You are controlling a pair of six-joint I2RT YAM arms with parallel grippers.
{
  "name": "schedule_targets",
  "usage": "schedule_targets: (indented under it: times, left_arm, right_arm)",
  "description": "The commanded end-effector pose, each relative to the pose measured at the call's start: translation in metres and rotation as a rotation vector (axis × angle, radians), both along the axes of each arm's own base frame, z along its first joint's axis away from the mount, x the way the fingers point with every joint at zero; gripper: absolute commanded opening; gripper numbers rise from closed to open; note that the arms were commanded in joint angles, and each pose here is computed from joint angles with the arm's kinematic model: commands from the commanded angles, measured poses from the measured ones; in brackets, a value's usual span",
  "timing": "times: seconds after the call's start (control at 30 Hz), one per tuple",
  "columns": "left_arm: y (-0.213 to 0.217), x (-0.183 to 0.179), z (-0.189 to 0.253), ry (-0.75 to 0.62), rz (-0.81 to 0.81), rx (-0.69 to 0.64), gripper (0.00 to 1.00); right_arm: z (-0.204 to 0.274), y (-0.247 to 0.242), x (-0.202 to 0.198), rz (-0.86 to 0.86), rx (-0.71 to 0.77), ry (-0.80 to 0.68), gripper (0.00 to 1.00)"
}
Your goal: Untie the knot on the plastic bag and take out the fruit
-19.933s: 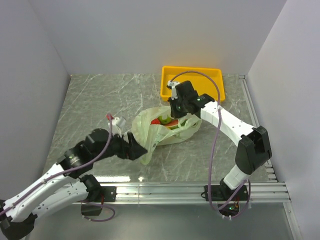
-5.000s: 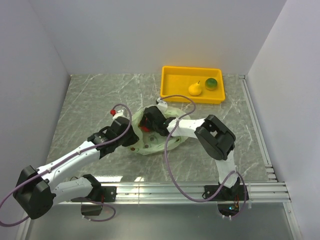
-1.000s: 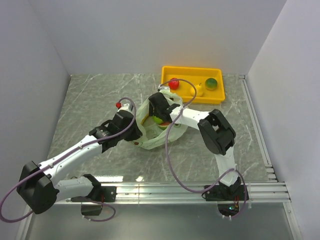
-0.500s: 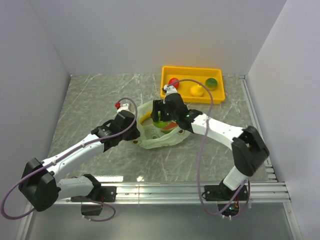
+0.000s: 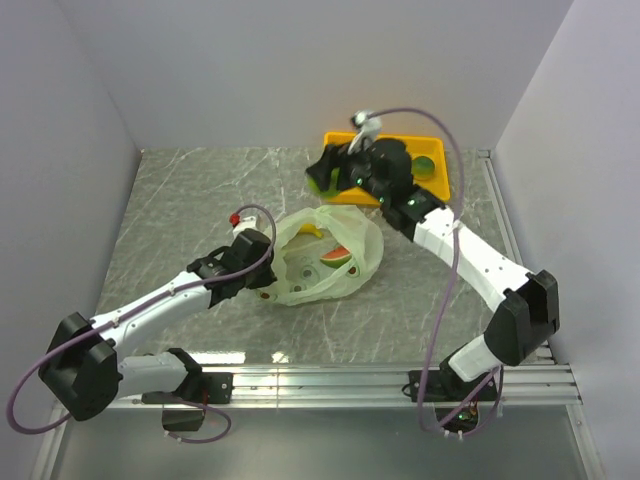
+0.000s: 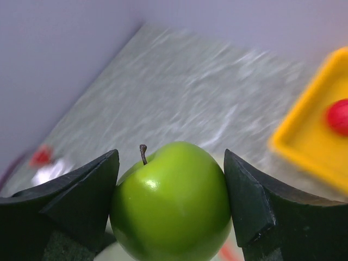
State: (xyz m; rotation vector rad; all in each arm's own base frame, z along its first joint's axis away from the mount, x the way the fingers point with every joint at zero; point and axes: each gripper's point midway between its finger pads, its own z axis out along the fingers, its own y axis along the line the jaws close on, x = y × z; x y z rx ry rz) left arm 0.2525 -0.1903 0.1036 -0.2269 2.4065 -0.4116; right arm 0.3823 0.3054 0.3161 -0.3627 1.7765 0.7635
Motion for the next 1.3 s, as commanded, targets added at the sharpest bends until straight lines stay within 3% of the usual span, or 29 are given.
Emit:
schedule_targets:
  times: [0.0,0.07,0.13,0.17,0.23,0.3,0.33,0.37,0.43,0.47,0.57,0.67,0.93,1.07,1.27]
  left_arm:
    - [0.003,-0.004,0.003,-0.019,0.012,-0.018,0.01]
    - [0.006,-0.007,0.001,-0.012,0.022,-0.024,0.01]
    - [0.008,-0.009,0.001,-0.01,0.03,-0.027,0.01]
    - [0.009,-0.01,0.003,-0.016,0.031,-0.033,0.01]
    - [0.012,-0.011,0.004,-0.02,0.041,-0.03,0.01]
    - [0.013,-0.011,0.009,-0.034,0.046,-0.037,0.01]
    - [0.014,-0.011,0.009,-0.036,0.05,-0.038,0.01]
    - [0.015,-0.011,0.011,-0.042,0.056,-0.042,0.01]
    - [0.016,-0.011,0.013,-0.05,0.067,-0.051,0.01]
    - [0.016,-0.012,0.013,-0.05,0.069,-0.054,0.0]
    - [0.017,-0.012,0.013,-0.055,0.074,-0.059,0.01]
    - [0.017,-0.011,0.01,-0.059,0.072,-0.058,0.01]
    - [0.013,-0.005,0.012,-0.08,0.051,-0.05,0.02]
    - [0.016,-0.001,0.012,-0.085,0.063,-0.021,0.03]
    - [0.015,0.003,0.012,-0.088,0.067,-0.01,0.03]
  right_arm:
    - [0.03,-0.062,0.073,-0.293,0.046,-0.075,0.0]
    - [0.009,-0.096,0.111,-0.44,0.02,-0.047,0.0]
    - [0.002,-0.114,0.135,-0.518,0.007,-0.015,0.0]
    - [-0.032,-0.119,0.152,-0.545,-0.042,0.045,0.0]
    - [-0.046,-0.14,0.173,-0.623,-0.081,0.073,0.01]
    - [-0.077,-0.15,0.192,-0.663,-0.127,0.112,0.08]
    - [-0.087,-0.156,0.198,-0.674,-0.141,0.129,0.12]
    - [-0.106,-0.157,0.205,-0.683,-0.164,0.156,0.3]
    - [-0.106,-0.166,0.216,-0.709,-0.174,0.158,0.51]
    - [-0.115,-0.166,0.22,-0.71,-0.182,0.171,0.68]
    - [-0.115,-0.17,0.225,-0.724,-0.182,0.173,0.85]
    - [-0.109,-0.165,0.223,-0.69,-0.178,0.171,0.91]
    - [-0.069,-0.141,0.18,-0.549,-0.182,0.149,0.93]
    - [-0.013,-0.087,0.112,-0.322,-0.165,0.049,0.78]
    - [-0.017,0.019,-0.017,0.077,-0.239,0.047,0.61]
